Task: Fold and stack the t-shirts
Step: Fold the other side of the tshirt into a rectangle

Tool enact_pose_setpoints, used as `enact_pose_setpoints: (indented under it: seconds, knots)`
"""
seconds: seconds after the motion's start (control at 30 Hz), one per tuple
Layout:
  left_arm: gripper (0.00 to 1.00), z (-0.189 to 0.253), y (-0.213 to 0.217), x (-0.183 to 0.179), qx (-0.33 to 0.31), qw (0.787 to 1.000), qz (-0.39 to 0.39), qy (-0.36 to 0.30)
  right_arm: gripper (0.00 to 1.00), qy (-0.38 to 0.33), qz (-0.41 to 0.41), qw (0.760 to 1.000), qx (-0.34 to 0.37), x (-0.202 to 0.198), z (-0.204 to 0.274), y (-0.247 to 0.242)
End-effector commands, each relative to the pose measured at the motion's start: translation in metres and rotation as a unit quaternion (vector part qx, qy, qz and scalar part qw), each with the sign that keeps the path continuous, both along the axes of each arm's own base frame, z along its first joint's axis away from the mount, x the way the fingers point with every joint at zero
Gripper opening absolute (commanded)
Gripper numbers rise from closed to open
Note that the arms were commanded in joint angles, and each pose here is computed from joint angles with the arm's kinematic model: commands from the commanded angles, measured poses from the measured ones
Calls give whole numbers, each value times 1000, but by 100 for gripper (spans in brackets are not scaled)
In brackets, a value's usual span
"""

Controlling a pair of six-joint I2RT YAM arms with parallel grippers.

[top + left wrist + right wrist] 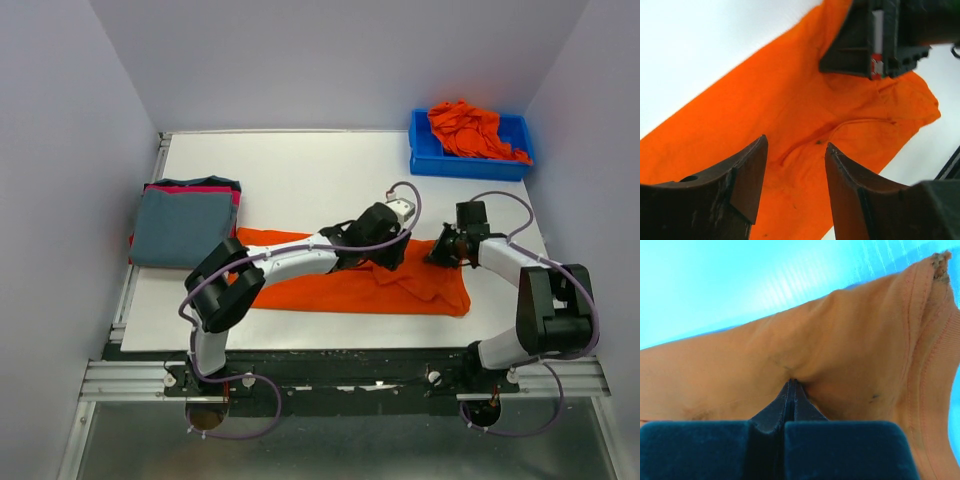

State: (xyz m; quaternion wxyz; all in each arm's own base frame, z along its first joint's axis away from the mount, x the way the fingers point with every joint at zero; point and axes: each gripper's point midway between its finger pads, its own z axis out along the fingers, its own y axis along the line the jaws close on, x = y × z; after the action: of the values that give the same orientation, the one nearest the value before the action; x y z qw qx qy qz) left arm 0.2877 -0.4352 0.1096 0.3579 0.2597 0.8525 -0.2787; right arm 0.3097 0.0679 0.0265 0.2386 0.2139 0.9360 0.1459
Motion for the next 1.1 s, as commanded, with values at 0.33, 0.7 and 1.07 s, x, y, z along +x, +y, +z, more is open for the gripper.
enact_pose_setpoints:
  seconds: [0.33, 0.7, 1.07]
  knots:
    - [58, -39, -38, -24, 120, 980, -148, -51, 1, -38, -1, 996, 81, 10, -3, 9]
    - [60, -54, -42, -53, 135, 959, -246, -24, 1, -37, 2, 996, 83, 10, -3, 10]
    - [10, -56, -44, -52, 150, 952, -264, -26, 1, -35, 5, 996, 86, 8, -4, 11]
